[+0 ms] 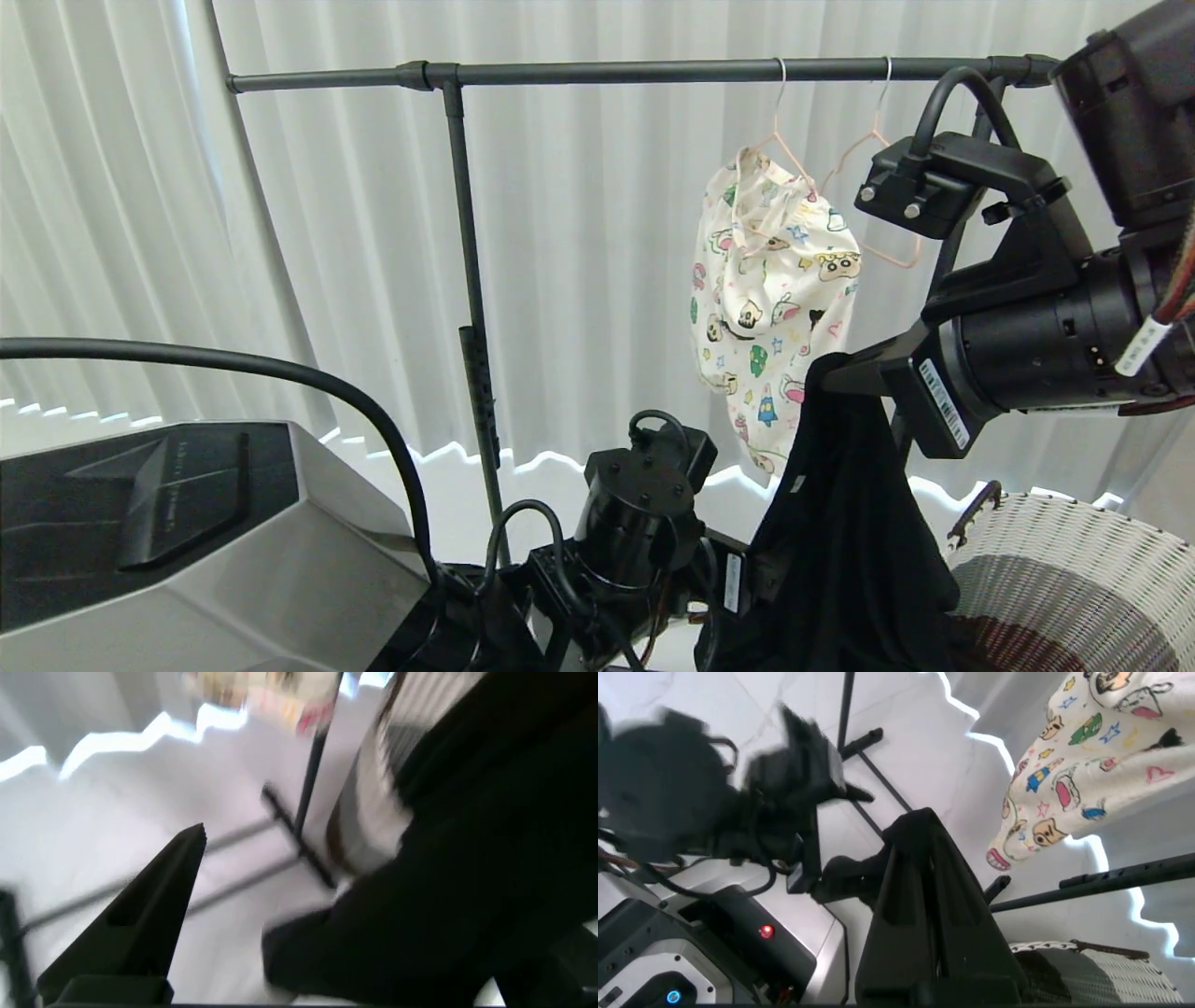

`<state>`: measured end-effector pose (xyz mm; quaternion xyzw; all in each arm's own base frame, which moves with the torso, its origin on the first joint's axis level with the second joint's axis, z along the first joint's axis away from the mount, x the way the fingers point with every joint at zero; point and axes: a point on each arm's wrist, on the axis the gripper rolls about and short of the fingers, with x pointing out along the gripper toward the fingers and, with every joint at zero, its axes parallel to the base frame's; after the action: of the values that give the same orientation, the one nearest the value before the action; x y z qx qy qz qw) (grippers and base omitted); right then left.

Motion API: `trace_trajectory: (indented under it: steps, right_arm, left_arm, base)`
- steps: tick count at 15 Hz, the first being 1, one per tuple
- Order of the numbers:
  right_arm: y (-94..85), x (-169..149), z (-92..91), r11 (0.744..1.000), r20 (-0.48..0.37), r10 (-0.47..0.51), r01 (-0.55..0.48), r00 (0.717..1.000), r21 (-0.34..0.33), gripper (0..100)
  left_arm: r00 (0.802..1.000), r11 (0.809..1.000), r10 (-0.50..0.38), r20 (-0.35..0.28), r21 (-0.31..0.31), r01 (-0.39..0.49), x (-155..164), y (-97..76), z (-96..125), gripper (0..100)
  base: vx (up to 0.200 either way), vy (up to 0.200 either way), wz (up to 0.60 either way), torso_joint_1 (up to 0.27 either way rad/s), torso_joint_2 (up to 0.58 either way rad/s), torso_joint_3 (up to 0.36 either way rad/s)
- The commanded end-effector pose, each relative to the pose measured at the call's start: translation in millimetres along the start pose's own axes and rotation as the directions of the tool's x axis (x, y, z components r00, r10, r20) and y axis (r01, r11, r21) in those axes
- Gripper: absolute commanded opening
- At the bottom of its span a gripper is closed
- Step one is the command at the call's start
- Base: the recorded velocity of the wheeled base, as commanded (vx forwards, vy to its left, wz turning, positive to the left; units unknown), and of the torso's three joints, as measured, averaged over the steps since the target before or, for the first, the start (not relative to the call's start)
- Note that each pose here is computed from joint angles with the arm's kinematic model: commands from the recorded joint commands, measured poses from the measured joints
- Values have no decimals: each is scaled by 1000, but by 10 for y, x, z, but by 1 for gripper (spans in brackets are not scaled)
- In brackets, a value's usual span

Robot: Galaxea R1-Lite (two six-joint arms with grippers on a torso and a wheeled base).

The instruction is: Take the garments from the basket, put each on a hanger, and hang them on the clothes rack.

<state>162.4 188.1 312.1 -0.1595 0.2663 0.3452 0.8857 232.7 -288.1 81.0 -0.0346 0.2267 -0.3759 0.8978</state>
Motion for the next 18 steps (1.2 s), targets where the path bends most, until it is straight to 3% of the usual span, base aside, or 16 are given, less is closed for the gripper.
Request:
trace_trajectory:
  steps: [1, 3, 6, 8, 10, 12, 13, 16, 18]
  right_arm:
    - [-10, 0, -4, 1000, -2, -3, 3, 1000, 2, 0]
    - [-10, 0, -4, 1000, -2, -3, 3, 1000, 2, 0]
    - [-10, -2, -1, 1000, 0, -3, 3, 1000, 1, 0]
    - [-5, -17, 9, 1000, 6, -1, 1, 1000, 0, 0]
    - [-8, -43, 13, 1000, 14, -1, 1, 1000, 1, 0]
    - [-12, -69, 4, 1000, 15, -1, 1, 1000, 1, 0]
    - [-8, -69, 4, 1000, 16, 0, 0, 1000, 0, 0]
    - [-12, -48, -20, 1000, 3, -2, 2, 1000, 2, 0]
    - [-19, 32, -97, 1000, -37, -9, 9, 999, 25, 0]
  left_arm:
    - [999, 1000, -12, 46, -3, 12, -83, -26, 107, 100]
    - [995, 1000, -24, 94, -3, 24, -164, -49, 204, 100]
    - [997, 1000, 16, 77, -10, -16, -195, 53, 141, 100]
    - [999, 999, 36, 8, -1, -36, -232, 112, -51, 100]
    - [993, 997, 63, -96, 48, -59, -313, 188, -326, 100]
    - [992, 997, 67, -110, 53, -62, -360, 201, -369, 100]
    - [993, 997, 64, -98, 53, -59, -362, 197, -354, 0]
    - [994, 996, 80, -75, 56, -76, -378, 197, -334, 0]
    - [991, 988, 123, -47, 100, -118, -427, 198, -292, 0]
  base:
    - [0, 0, 0, 0, 0, 0]
    - [0, 0, 0, 0, 0, 0]
    - [0, 0, 0, 0, 0, 0]
    - [0, 0, 0, 0, 0, 0]
    - [0, 0, 0, 0, 0, 0]
    - [0, 0, 0, 0, 0, 0]
    - [0, 0, 0, 0, 0, 0]
    - [0, 0, 0, 0, 0, 0]
    - [0, 0, 0, 0, 0, 0]
